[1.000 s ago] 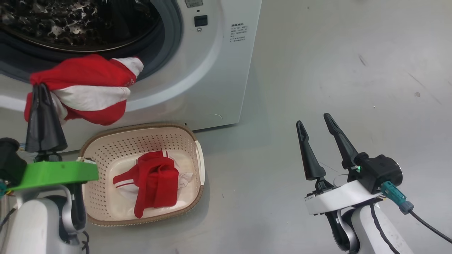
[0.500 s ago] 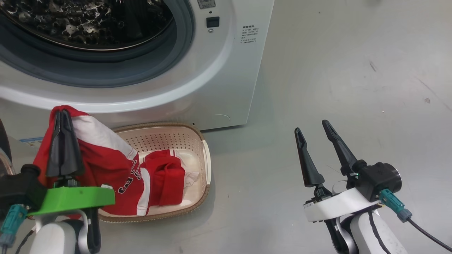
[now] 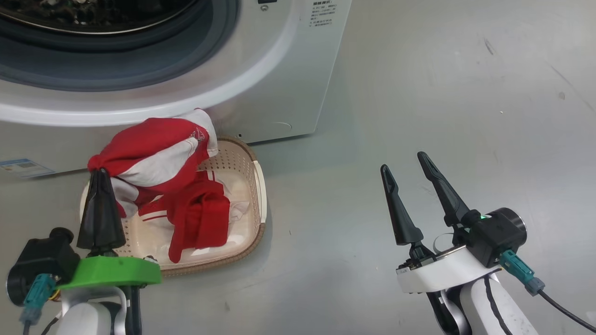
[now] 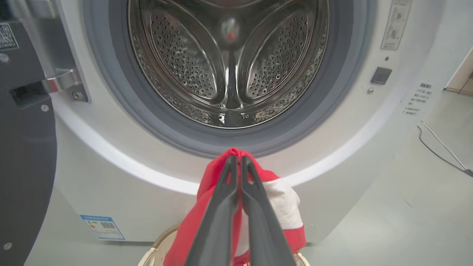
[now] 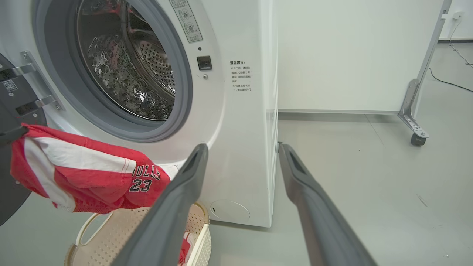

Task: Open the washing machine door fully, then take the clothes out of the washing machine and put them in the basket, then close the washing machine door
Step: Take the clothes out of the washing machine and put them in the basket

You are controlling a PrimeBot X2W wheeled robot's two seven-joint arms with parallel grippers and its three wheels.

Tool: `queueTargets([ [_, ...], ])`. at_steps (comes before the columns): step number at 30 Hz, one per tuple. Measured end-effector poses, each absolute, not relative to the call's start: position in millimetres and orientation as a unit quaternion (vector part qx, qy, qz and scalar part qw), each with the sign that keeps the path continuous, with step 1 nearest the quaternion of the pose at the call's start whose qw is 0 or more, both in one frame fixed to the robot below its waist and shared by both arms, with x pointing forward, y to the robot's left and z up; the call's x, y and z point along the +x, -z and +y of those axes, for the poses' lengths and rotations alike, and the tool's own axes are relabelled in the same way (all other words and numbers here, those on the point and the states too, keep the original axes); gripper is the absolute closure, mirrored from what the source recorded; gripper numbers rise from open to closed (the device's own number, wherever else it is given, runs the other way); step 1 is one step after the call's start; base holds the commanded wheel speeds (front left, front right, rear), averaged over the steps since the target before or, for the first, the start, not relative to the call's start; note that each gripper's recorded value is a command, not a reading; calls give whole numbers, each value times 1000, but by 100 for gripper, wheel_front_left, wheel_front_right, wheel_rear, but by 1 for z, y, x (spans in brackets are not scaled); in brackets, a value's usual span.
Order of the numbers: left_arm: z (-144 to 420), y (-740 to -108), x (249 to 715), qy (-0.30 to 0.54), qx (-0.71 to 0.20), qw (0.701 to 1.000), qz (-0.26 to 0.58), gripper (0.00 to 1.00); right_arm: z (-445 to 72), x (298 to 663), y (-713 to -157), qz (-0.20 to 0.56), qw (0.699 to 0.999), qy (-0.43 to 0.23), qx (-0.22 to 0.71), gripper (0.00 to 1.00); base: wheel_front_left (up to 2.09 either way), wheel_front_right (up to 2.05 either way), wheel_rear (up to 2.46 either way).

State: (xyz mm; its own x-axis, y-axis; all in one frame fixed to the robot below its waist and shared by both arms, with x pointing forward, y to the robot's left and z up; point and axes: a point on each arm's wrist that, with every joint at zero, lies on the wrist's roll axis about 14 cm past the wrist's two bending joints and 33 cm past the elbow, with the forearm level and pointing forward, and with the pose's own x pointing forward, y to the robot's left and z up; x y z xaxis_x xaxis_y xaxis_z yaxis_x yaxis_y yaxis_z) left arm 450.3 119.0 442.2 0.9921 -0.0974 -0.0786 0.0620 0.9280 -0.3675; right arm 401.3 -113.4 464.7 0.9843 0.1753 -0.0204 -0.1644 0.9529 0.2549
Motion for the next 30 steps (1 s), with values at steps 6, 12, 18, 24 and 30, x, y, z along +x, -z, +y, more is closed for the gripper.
queueTargets([
  [6, 107, -389, 459, 48, -183, 975, 114, 100, -119, 409, -448, 40, 988, -76, 126, 0, 0, 0, 0],
  [12, 104, -355, 473, 45, -177, 972, 150, 100, -119, 414, -436, 54, 988, -77, 126, 0, 0, 0, 0],
  [18, 104, -304, 482, 45, -160, 962, 216, 100, -120, 424, -426, 63, 986, -76, 132, 0, 0, 0, 0],
  [24, 96, -262, 494, 47, -157, 949, 268, 100, -123, 436, -415, 69, 985, -72, 140, 0, 0, 0, 0],
  [30, 84, -219, 492, 45, -165, 931, 323, 100, -130, 448, -402, 77, 986, -64, 135, 0, 0, 0, 0],
])
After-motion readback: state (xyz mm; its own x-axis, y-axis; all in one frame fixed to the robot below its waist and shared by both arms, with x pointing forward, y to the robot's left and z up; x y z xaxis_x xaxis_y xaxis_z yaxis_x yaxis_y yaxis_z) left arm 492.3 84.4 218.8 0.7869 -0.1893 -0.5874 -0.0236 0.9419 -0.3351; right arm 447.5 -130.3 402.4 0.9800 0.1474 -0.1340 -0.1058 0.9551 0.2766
